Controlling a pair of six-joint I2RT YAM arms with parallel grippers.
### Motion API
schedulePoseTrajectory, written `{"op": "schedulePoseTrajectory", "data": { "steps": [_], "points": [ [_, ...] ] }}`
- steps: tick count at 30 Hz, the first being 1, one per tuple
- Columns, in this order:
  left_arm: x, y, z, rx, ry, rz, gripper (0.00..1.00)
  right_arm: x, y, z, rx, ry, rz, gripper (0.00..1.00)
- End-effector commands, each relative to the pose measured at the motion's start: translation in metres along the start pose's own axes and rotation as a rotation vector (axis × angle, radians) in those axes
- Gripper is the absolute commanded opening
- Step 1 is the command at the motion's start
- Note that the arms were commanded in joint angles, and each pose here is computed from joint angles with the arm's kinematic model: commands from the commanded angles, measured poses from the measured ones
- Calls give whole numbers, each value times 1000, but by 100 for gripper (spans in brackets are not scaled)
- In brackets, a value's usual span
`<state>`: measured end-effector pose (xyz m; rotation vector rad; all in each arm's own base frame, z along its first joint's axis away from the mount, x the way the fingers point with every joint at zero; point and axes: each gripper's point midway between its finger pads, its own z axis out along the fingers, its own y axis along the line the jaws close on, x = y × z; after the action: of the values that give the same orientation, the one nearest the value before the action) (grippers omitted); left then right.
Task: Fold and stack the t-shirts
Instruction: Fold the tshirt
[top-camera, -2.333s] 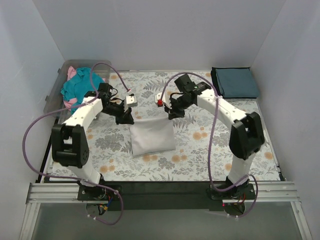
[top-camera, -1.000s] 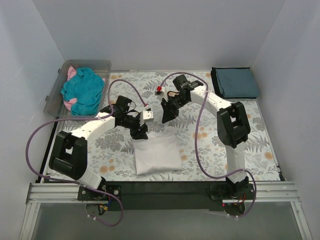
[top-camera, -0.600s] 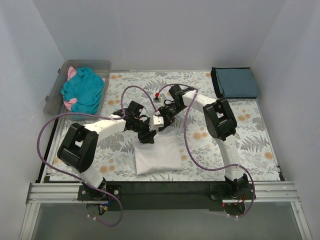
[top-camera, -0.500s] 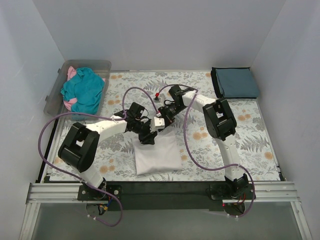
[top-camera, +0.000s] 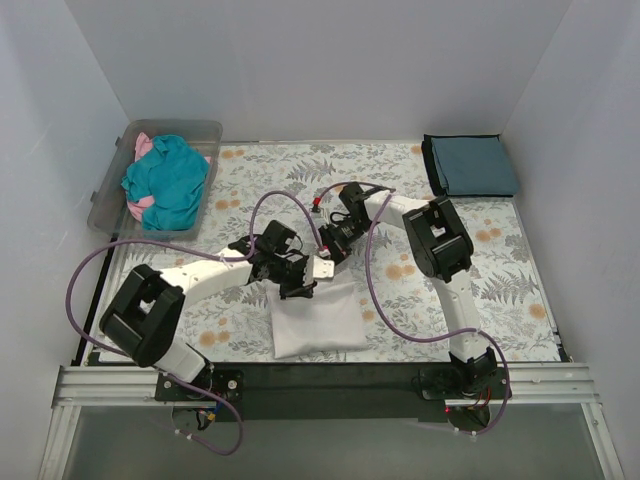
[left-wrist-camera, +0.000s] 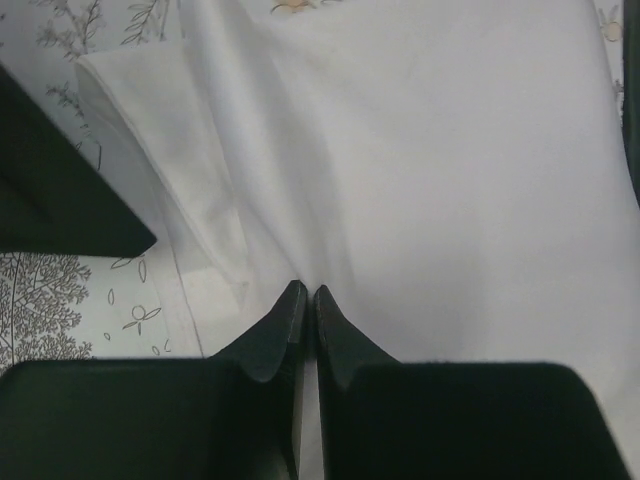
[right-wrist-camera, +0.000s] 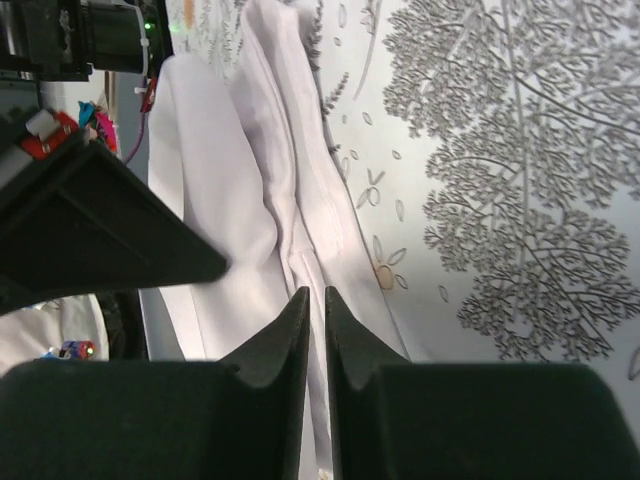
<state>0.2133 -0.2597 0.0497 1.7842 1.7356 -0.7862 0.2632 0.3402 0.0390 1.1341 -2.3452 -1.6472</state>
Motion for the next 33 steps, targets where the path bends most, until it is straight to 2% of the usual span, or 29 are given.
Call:
{"op": "schedulePoseTrajectory", "data": {
  "steps": [1,5,13,23,33],
  "points": [
    [-17,-13,-7,-22,-17,134,0,-23,43,-5,-54,-40,-100,16],
    [-25,-10,-12,-53,-32,131,0,-15,51,13,-75,0,-114,16],
    [-35,1,-22,-115,-30,147,0,23,26,43,-107,80,-39,14],
    [-51,19,-37,-197,-32,199,0,46,9,49,-91,116,-2,12],
    [-48,49,-41,-248,-26,199,0,41,13,47,-86,108,-21,12]
  ]
}}
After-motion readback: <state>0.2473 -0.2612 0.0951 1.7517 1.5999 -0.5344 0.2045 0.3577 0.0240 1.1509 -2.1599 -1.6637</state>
